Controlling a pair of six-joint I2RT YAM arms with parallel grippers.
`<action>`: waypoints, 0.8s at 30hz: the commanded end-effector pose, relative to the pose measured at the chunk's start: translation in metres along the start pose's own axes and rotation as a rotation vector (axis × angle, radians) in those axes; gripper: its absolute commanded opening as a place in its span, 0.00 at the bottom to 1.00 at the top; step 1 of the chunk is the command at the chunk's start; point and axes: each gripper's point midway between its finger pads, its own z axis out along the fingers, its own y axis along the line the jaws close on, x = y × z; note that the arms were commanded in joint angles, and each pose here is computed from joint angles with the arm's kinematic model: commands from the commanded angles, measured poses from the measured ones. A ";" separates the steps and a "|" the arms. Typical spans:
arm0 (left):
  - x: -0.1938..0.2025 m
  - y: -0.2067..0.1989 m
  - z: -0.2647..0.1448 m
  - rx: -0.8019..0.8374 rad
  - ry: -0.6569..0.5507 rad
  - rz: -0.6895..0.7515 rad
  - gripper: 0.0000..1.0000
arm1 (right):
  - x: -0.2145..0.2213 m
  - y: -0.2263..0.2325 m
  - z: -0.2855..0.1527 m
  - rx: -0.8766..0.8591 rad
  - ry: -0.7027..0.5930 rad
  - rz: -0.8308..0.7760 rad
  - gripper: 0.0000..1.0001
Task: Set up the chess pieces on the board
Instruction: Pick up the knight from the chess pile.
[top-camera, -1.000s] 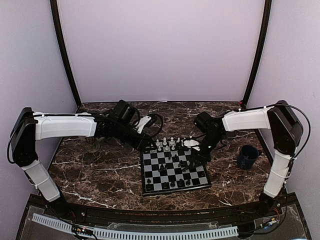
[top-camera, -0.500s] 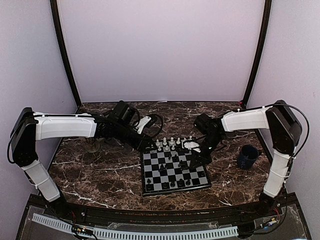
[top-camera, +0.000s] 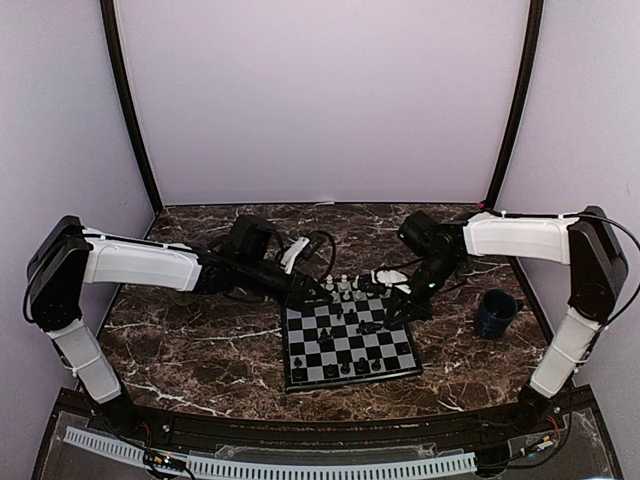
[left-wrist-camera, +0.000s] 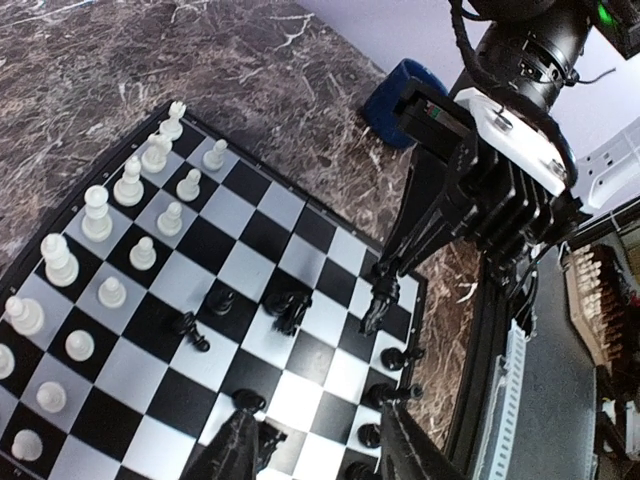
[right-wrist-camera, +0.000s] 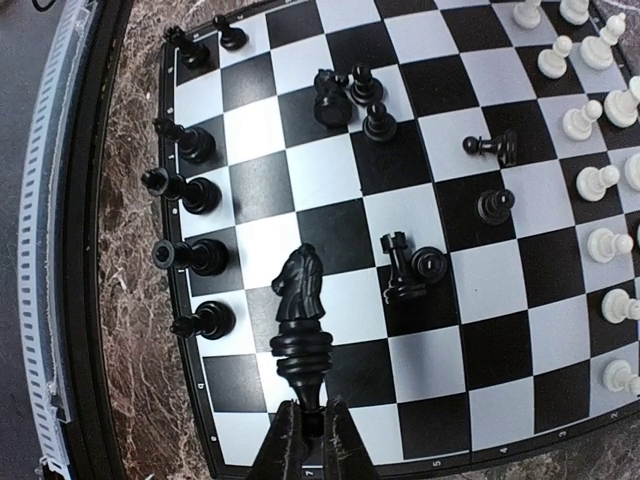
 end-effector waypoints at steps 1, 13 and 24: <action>-0.017 -0.017 0.010 0.137 -0.084 -0.090 0.44 | -0.026 0.005 -0.026 0.018 -0.086 -0.004 0.07; -0.026 -0.033 0.027 0.404 -0.139 -0.309 0.44 | -0.068 -0.012 -0.046 0.071 -0.205 0.026 0.07; -0.027 -0.037 0.033 0.467 -0.114 -0.330 0.40 | -0.074 -0.019 -0.045 0.070 -0.218 0.039 0.07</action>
